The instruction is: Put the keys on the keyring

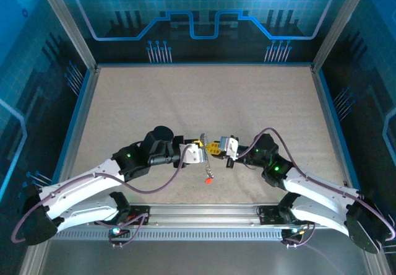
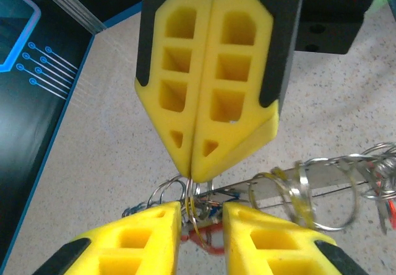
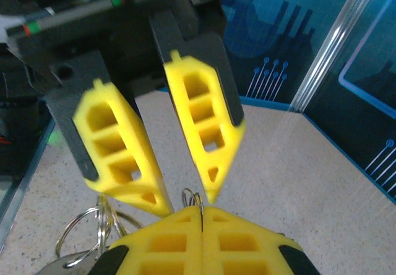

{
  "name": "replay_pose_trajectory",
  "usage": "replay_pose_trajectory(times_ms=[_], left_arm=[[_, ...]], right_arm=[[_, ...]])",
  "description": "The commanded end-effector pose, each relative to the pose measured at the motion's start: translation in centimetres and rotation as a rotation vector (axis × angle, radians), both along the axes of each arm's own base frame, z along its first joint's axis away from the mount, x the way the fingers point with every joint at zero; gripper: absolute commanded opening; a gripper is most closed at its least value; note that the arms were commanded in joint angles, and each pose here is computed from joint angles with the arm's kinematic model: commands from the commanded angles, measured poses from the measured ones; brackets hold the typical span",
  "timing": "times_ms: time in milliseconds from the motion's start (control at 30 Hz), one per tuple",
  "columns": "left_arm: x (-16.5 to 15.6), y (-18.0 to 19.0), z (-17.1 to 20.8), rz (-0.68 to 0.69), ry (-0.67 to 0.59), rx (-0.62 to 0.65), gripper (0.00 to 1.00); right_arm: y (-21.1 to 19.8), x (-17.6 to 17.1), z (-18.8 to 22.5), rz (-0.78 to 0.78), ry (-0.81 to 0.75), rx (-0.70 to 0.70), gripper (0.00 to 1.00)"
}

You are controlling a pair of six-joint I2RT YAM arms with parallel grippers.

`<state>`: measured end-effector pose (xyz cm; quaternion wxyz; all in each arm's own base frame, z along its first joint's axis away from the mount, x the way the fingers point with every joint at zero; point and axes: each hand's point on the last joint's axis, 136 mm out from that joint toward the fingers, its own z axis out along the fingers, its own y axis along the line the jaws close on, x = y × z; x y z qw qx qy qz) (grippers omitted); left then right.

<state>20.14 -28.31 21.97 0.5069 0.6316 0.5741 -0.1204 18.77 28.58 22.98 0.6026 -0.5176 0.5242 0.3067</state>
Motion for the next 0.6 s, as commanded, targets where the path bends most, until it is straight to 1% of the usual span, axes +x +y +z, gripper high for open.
replay_pose_trajectory(times_ms=[0,100,267,400,567], left_arm=[[0.5,-1.0,1.1,-0.012,0.011,-0.078,0.25],[0.9,-1.2,1.2,0.000,0.009,-0.092,0.24],[1.2,-1.0,1.4,0.008,0.011,-0.103,0.12],[1.5,-0.2,1.4,0.037,-0.001,-0.107,0.07],[1.3,0.6,1.9,0.044,-0.022,-0.080,0.00]], right_arm=[[-0.2,-0.5,3.0,0.024,-0.063,0.091,0.00],[-0.2,-0.8,3.1,0.037,-0.064,0.109,0.00],[-0.5,-0.6,3.0,0.018,-0.071,0.109,0.00],[-0.8,-0.4,2.8,0.002,-0.079,0.099,0.00],[-0.8,-0.6,1.0,0.011,-0.077,0.033,0.00]])
